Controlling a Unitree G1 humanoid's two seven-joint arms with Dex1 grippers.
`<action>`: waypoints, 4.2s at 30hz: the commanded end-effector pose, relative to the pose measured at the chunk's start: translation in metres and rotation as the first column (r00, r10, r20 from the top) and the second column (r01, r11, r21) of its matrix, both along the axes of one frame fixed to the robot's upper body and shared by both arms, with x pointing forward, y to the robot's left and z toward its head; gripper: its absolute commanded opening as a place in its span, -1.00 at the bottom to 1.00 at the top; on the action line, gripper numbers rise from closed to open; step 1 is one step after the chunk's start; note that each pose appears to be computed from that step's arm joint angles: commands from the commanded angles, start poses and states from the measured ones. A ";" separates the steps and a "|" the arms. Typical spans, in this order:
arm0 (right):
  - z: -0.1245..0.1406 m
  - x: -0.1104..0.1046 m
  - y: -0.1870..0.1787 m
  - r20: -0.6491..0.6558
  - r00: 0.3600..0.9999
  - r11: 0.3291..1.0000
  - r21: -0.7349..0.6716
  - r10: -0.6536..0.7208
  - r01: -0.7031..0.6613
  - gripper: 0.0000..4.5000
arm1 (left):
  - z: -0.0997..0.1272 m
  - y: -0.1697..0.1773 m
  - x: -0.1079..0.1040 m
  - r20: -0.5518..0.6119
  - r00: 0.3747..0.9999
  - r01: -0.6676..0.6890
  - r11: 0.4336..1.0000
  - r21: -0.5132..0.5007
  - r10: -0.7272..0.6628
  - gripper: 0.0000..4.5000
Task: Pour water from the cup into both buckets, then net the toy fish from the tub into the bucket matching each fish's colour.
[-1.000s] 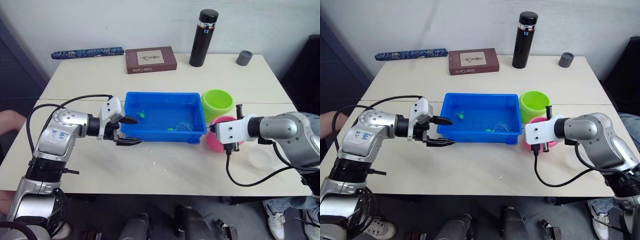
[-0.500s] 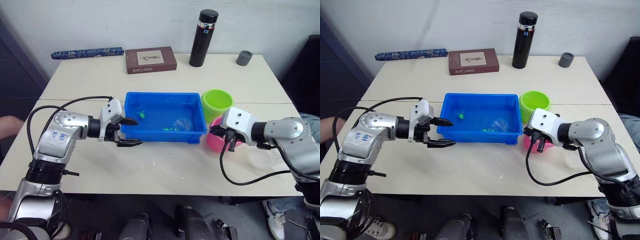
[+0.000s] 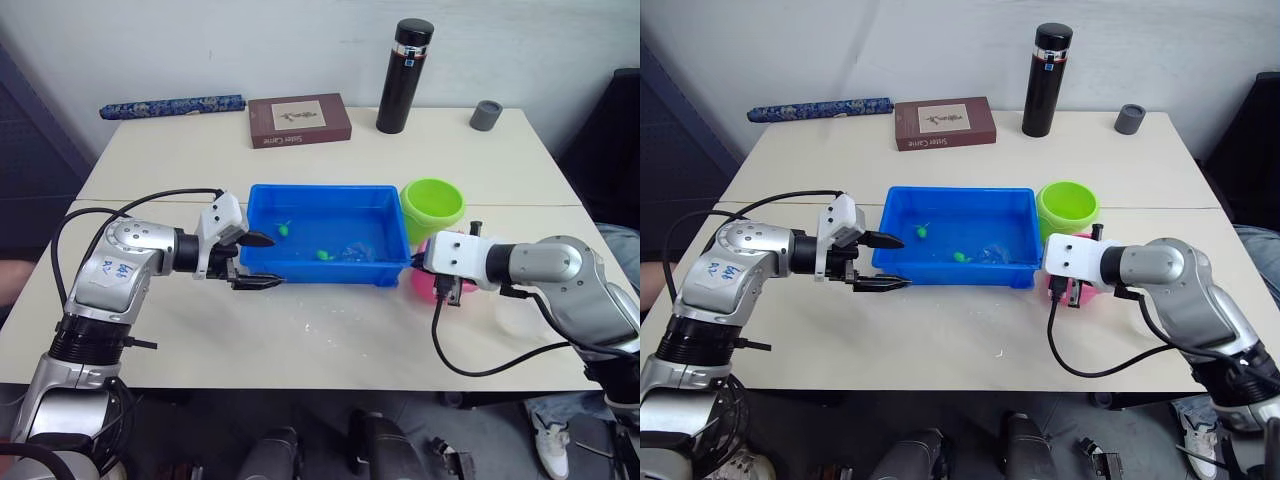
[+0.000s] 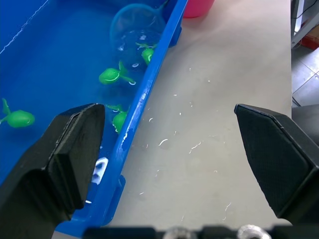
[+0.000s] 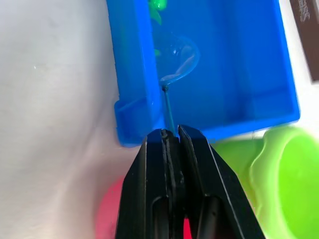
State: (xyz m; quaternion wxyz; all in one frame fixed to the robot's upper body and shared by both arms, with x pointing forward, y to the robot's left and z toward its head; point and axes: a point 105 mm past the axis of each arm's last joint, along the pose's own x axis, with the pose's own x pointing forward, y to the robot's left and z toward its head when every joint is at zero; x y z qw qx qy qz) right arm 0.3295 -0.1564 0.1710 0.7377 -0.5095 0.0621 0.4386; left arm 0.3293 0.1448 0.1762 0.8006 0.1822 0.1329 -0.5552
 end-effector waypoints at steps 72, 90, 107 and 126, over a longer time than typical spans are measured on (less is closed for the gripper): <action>0.079 0.014 -0.023 0.209 0.944 0.930 0.320 -0.256 0.182 -1.00 | 0.028 0.016 0.048 0.154 0.980 -0.111 0.988 -0.111 0.127 0.99; -0.005 0.016 0.041 -0.369 0.923 0.896 0.366 -0.109 0.253 -1.00 | 0.010 0.065 0.017 0.144 0.954 -0.267 0.964 0.013 0.263 0.99; -0.002 0.046 0.076 -0.450 0.891 0.824 0.484 -0.054 0.294 -1.00 | 0.015 0.068 0.009 0.165 0.938 -0.308 0.951 -0.012 0.306 0.99; 0.045 0.014 0.036 -0.409 0.909 0.741 0.584 -0.084 0.331 -1.00 | 0.035 0.030 0.024 0.116 0.969 -0.190 0.960 -0.206 0.216 0.99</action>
